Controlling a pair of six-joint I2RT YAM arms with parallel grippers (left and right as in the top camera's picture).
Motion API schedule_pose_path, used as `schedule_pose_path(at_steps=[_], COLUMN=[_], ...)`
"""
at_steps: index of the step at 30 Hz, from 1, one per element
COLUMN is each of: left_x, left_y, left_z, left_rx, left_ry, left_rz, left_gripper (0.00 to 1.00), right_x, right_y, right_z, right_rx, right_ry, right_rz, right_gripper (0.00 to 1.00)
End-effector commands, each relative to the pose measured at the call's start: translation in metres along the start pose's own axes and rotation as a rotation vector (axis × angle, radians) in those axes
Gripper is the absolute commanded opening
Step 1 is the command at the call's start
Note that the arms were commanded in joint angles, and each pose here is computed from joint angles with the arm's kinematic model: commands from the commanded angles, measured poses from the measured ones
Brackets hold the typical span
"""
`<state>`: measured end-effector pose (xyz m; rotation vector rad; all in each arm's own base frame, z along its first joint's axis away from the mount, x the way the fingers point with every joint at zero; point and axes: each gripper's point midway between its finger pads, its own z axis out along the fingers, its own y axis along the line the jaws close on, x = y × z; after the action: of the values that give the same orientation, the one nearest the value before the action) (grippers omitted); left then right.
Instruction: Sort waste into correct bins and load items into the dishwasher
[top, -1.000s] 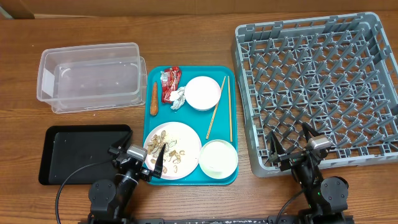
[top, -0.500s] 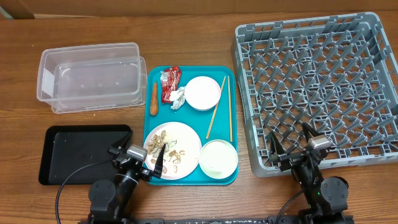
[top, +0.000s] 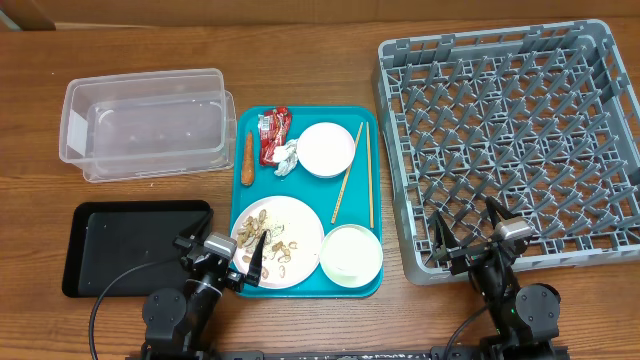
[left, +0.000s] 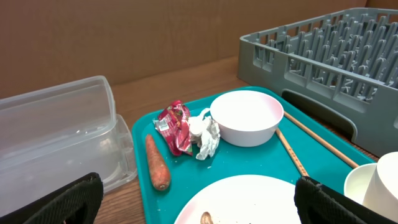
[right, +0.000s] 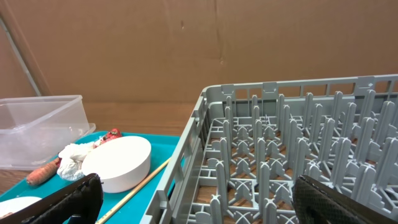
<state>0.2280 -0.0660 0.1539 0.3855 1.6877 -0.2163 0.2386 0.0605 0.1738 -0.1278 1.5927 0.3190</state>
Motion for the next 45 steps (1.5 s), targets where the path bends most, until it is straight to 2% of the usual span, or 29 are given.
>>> schedule_pose_path(at_steps=[1,7,10,13,29,33,38,41,45], left_x=[-0.001,-0.001,0.002,0.005,0.005,0.001,-0.036,-0.073,-0.122], left_y=[-0.001,0.001,0.018,0.027,0.027,0.014,-0.030,-0.031,-0.032], left_z=[0.000,0.000,-0.001,-0.002,-0.002,-0.001,-0.007,-0.018,-0.041], left_rx=[0.005,-0.007,-0.102,-0.159,-0.155,-0.081,0.176,0.192,0.184], left_ry=[-0.010,-0.009,0.008,0.025,0.024,0.002,-0.156,-0.245,-0.310], left_rz=[-0.002,0.013,0.087,0.090,0.088,0.069,0.085,-0.004,0.010], left_gripper=[1.00,1.00,1.00,1.00,1.00,1.00,1.00,1.00,1.00], right_x=[0.001,0.001,0.001,0.001,0.001,-0.005,-0.042,-0.077,-0.125], right_y=[-0.001,-0.001,-0.001,-0.001,-0.001,0.011,0.043,0.048,0.056], right_z=[0.000,0.000,0.000,0.000,0.000,0.000,-0.010,-0.019,-0.037], right_rx=[0.004,0.004,0.004,0.004,0.002,-0.062,-0.241,-0.258,-0.267], right_ry=[-0.005,-0.005,-0.006,-0.005,-0.006,-0.030,-0.162,-0.223,-0.270], right_rz=[0.004,0.004,0.004,0.004,0.004,-0.001,-0.029,0.042,0.064], right_gripper=[1.00,1.00,1.00,1.00,1.00,1.00,1.00,1.00,1.00])
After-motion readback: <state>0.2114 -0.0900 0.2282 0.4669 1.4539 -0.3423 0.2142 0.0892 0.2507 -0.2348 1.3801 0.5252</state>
